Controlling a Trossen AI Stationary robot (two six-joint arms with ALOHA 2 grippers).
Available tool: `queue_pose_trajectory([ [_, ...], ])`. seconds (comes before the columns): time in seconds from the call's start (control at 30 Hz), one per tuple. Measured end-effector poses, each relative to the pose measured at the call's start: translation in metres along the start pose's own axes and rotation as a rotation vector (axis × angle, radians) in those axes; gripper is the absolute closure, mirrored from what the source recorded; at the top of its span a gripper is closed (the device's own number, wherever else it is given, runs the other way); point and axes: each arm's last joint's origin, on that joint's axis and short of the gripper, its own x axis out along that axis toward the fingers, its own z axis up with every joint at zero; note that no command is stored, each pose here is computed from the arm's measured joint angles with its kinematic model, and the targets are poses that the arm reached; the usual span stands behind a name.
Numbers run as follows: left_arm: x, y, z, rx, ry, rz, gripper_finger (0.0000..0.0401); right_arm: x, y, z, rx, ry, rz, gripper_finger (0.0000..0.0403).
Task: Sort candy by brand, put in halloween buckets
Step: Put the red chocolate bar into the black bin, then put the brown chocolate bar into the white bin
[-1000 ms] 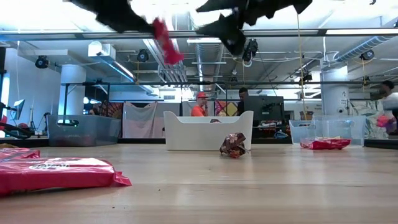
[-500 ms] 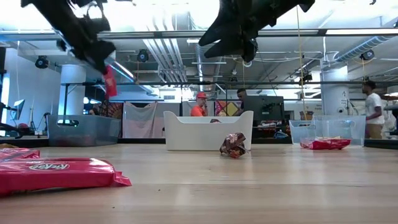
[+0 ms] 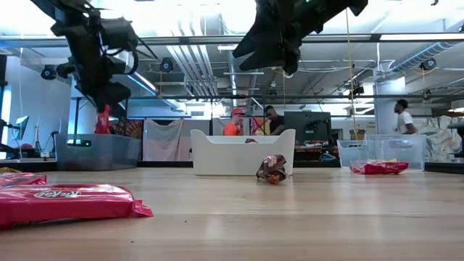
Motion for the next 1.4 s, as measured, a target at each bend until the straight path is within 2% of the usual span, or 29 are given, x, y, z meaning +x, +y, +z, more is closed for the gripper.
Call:
queue_pose_trajectory([
  [0.1,0.006,-0.002,0.0,0.017,0.028,0.023,0.0378,0.0,0.0,-0.001,0.0,0.002,0.0,0.0225],
  [0.4,0.014,-0.01,0.0,0.046,0.061,0.034,0.028,0.0,0.0,-0.002,0.019,0.005,-0.001,0.0225],
  [0.63,-0.002,-0.016,-0.002,0.063,-0.002,-0.026,0.0244,0.0,-0.002,-0.005,0.081,0.038,-0.014,0.0225],
  [0.73,-0.02,-0.023,-0.006,0.08,-0.073,-0.106,0.0242,0.0,-0.003,-0.01,0.143,0.081,-0.031,0.0225],
  [0.87,-0.055,-0.039,-0.016,0.103,-0.208,-0.281,0.0241,0.0,0.004,-0.014,0.259,0.097,-0.026,0.0225],
  [1.07,-0.11,-0.062,-0.04,0.28,-0.422,-0.581,0.0241,0.003,0.016,-0.023,0.359,0.148,-0.023,0.0233],
  [1.17,-0.134,-0.068,-0.053,0.353,-0.513,-0.711,0.0241,0.011,0.021,-0.031,0.391,0.244,-0.077,0.0243],
  [1.27,-0.153,-0.07,-0.066,0.448,-0.595,-0.805,0.0241,0.021,0.025,-0.039,0.4,0.386,-0.185,0.0252],
  [1.4,-0.166,-0.069,-0.078,0.495,-0.653,-0.86,0.0241,0.036,0.031,-0.044,0.385,0.544,-0.314,0.0257],
])
